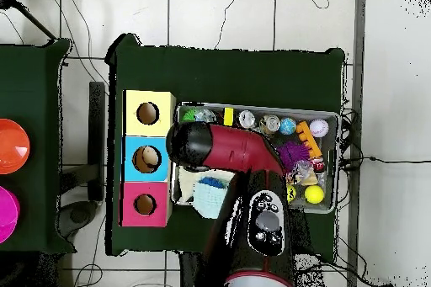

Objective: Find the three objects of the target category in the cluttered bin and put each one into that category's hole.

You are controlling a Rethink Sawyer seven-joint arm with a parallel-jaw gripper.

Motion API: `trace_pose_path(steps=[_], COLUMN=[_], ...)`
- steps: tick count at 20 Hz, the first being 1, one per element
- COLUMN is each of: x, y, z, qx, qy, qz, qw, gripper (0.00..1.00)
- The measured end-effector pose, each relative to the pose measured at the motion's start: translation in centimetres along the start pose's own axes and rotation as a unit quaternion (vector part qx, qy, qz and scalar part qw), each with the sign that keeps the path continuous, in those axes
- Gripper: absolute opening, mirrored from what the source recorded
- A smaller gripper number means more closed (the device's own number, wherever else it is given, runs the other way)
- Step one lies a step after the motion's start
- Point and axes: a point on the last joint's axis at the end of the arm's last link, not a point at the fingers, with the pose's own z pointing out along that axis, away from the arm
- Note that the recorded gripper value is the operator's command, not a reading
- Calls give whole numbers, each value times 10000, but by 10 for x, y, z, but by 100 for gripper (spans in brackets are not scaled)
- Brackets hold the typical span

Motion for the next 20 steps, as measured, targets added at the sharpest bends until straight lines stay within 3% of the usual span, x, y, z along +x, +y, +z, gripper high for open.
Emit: trace_pose_path(steps=[9, 16, 20], x=[14, 29, 40], y=[-15, -38, -51], z=[-25, -51, -54], qx=[3, 91, 47], qy=[283, 204, 234], qz=[139, 371, 529], qw=[9995, 9991, 9983], gripper=[0, 0, 0])
